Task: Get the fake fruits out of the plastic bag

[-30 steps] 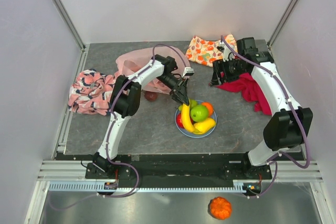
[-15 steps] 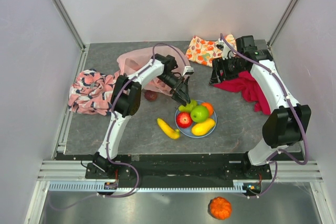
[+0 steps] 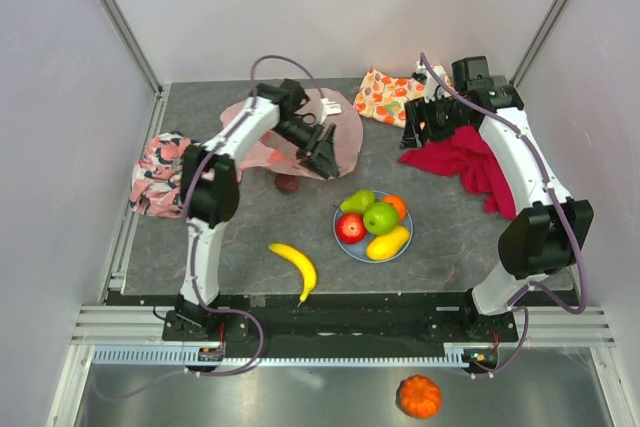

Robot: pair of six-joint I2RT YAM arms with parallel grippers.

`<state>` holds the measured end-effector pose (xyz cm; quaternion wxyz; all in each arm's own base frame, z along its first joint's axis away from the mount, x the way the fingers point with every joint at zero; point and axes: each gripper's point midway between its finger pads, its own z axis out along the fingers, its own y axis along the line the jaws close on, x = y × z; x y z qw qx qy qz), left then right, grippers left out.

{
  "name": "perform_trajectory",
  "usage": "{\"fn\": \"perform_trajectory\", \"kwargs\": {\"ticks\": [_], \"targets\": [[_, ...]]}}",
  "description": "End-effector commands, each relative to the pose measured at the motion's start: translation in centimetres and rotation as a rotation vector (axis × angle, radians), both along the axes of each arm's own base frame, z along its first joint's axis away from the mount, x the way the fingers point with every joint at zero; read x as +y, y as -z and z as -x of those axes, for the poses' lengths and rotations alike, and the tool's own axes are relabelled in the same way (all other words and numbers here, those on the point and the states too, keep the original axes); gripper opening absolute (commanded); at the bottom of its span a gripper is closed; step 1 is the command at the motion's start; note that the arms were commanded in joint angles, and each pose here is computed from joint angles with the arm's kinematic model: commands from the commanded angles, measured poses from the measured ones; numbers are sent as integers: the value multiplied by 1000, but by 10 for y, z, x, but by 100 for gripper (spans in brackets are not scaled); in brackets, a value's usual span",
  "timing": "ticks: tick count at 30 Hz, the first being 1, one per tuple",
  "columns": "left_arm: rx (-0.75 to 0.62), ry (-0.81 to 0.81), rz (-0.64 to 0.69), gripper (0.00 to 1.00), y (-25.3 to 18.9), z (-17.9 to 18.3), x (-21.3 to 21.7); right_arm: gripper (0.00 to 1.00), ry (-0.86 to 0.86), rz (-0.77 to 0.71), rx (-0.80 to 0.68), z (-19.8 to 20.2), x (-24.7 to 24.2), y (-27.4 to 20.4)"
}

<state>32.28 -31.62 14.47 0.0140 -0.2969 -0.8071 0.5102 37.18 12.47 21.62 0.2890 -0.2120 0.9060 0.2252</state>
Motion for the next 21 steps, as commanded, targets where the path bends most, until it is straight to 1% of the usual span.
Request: {"fn": "perform_trajectory", "kwargs": {"ticks": [1, 2, 3, 4, 5, 6, 7, 8, 9, 10, 11, 12, 13, 14, 15, 16, 17, 18, 20, 21], "targets": [[-312, -69, -108, 71, -49, -6, 66, 70, -123, -19, -119, 1, 24, -36], [-324, -99, -132, 70, -53, -2, 85, 68, -194, 5, -140, 9, 34, -37], [-331, -123, -151, 70, -55, -2, 97, 68, -303, 17, -159, 26, 66, -38], [-321, -154, -152, 70, -58, -2, 106, 68, -363, 41, -183, 35, 82, -39], [-307, -218, -152, 69, -64, -2, 126, 69, -432, 47, -209, 46, 100, -40], [-287, -254, -134, 68, -69, -1, 133, 70, -537, 40, -216, 72, 135, -40], [-286, -284, -135, 68, -72, -1, 141, 71, -570, 44, -201, 84, 150, -33], [-322, -334, -137, 68, -79, -1, 155, 73, -590, 39, -207, 89, 167, -29], [-331, -372, -166, 68, -79, -2, 163, 73, -620, 14, -161, 111, 190, -22], [-359, -399, -186, 68, -82, -2, 170, 74, -623, 16, -119, 117, 204, -9], [-357, -434, -217, 68, -78, 0, 180, 75, -603, 12, -110, 118, 215, -5], [-405, -500, -276, 69, -86, -1, 192, 75, -596, 4, -71, 130, 229, 1], [-413, -546, -314, 69, -87, 0, 200, 76, -596, 20, -39, 133, 238, 15], [-382, -612, -353, 70, -83, 2, 211, 76, -586, 49, -31, 135, 242, 22], [-425, -655, -365, 70, -94, 7, 219, 77, -610, 64, -23, 150, 254, 27], [-430, -681, -373, 71, -96, 10, 223, 78, -617, 95, -2, 156, 260, 40], [-431, -704, -395, 74, -93, 16, 228, 79, -627, 140, -7, 166, 266, 51], [-475, -749, -391, 75, -102, 18, 238, 79, -607, 172, -3, 168, 268, 60], [-506, -757, -404, 76, -102, 25, 245, 80, -613, 206, 33, 178, 275, 83], [-539, -769, -398, 76, -110, 29, 246, 80, -635, 234, 44, 188, 277, 95]]}}
